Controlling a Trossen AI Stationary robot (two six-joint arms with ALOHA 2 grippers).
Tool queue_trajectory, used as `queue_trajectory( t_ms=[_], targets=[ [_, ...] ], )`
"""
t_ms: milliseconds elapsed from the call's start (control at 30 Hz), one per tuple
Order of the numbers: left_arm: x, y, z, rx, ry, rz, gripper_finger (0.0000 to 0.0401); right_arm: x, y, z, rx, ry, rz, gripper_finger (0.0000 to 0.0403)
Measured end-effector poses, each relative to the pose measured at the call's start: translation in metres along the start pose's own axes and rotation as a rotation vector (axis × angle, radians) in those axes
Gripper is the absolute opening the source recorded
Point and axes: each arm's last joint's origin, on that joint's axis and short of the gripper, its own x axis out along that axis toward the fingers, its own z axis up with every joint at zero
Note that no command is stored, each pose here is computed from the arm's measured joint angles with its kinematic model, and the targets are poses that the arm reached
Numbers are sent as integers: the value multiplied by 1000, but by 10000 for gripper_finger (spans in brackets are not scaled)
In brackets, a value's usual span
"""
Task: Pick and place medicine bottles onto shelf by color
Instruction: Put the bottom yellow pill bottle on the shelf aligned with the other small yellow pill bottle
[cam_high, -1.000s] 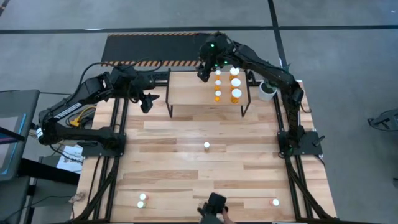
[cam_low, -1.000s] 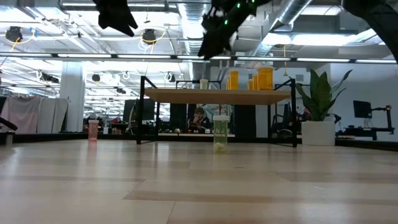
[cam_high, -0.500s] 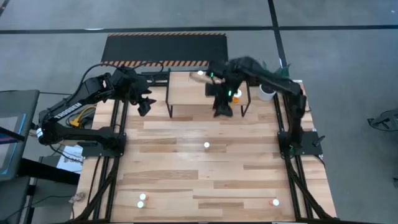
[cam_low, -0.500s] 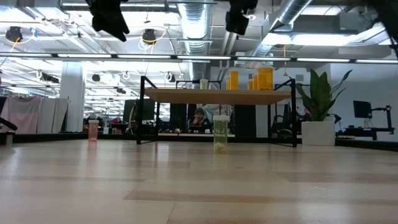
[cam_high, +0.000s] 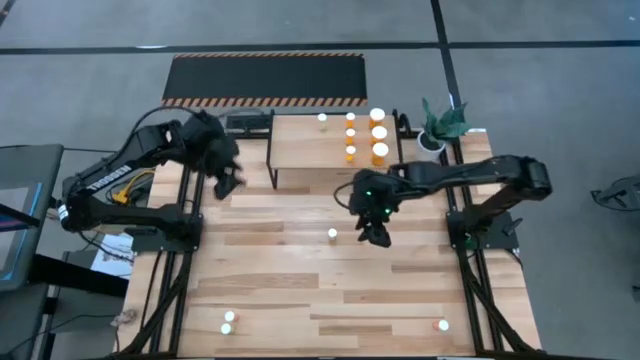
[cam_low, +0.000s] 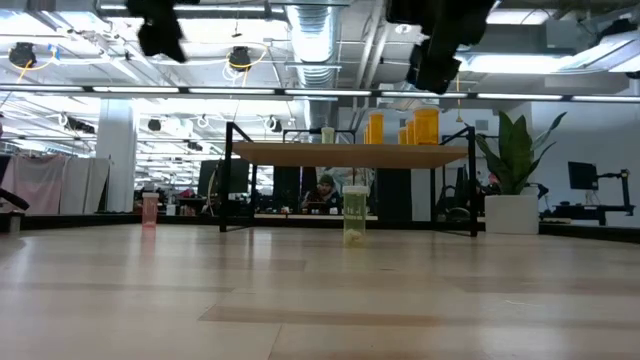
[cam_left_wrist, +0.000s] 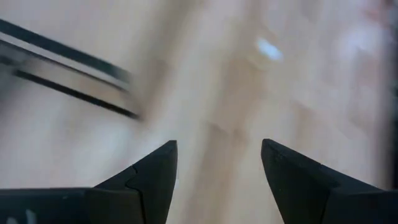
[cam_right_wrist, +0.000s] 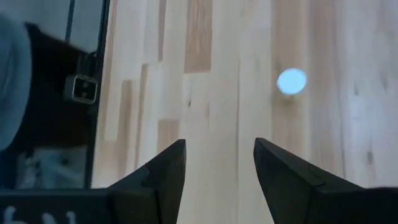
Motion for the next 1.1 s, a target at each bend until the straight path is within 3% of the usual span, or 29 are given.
queue_trajectory(
  t_ms=[100,233,333,467,567,833,967,1100],
  targets=[
    [2,-17,-13,-3,148,-161,217,-4,4,-7,-23,-65,-29,206],
    [3,-45,-30,-97,348,-243,215,-10,5,-9,-69,-102,-70,203],
    [3,-67,-40,-303,473,-227,215,-13,3,-9,-116,-109,-79,203],
    [4,-94,-50,-674,585,-126,214,-14,0,-8,-198,-106,-91,202],
    [8,-119,-58,-821,635,-66,214,-12,-3,-7,-277,-97,-99,200],
    [46,-201,-86,-924,734,10,214,-14,-6,-1,-418,-152,-111,199],
    [72,-236,-112,-931,785,108,214,-15,-5,1,-375,-176,-103,197],
    [98,-263,-134,-924,750,145,214,-14,-3,1,-301,-178,-89,193]
  ],
)
